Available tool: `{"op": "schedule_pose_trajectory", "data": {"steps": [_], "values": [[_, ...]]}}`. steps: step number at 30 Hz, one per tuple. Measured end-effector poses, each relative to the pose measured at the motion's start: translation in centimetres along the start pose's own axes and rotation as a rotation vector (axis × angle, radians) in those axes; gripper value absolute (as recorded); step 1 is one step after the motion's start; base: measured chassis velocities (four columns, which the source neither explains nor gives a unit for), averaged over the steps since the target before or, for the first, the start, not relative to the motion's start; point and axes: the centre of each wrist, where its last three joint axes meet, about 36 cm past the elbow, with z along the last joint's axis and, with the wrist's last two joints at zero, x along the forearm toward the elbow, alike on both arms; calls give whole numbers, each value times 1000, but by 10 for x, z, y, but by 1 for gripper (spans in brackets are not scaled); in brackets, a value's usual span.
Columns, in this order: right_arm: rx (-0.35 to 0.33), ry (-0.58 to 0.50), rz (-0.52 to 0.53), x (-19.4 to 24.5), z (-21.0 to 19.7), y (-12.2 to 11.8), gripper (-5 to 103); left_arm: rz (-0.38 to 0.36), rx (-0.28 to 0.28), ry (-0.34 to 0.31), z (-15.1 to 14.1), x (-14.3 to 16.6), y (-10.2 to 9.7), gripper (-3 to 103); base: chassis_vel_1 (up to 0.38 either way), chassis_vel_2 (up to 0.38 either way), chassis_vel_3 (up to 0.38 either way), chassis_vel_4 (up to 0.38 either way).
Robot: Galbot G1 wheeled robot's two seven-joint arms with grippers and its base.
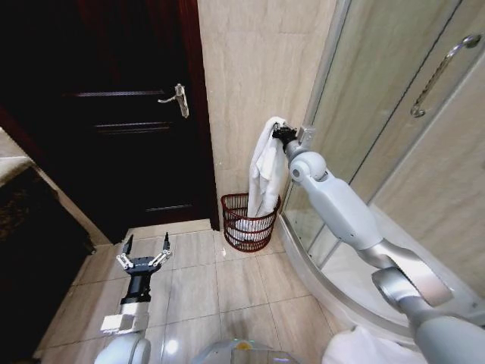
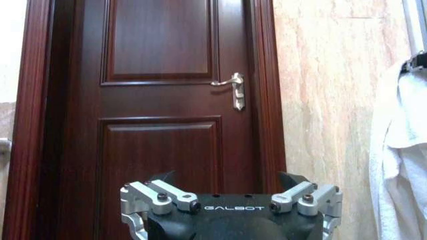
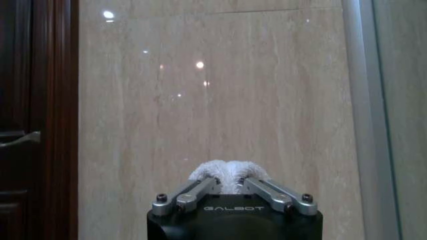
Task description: Discard the used towel into the hamper.
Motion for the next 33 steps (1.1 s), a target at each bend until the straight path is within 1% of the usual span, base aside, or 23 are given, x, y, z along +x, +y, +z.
{"op": "schedule_pose_trajectory", "data": {"steps": [13,22,25,33], "values": [[1,6,-20,20,9,-5,4,13,2,4,1,-2,-2,100,-3,1,5,-4],[3,9,-12,28,12,-13,4,16,-1,2,-1,-2,-4,100,-105,115,108,-104],[2,6,-12,30,12,-13,4,16,-1,2,-1,-2,-4,100,-129,143,140,-135],[17,6,-34,52,12,-3,4,19,-2,4,0,-2,-5,100,-51,51,64,-45]]}}
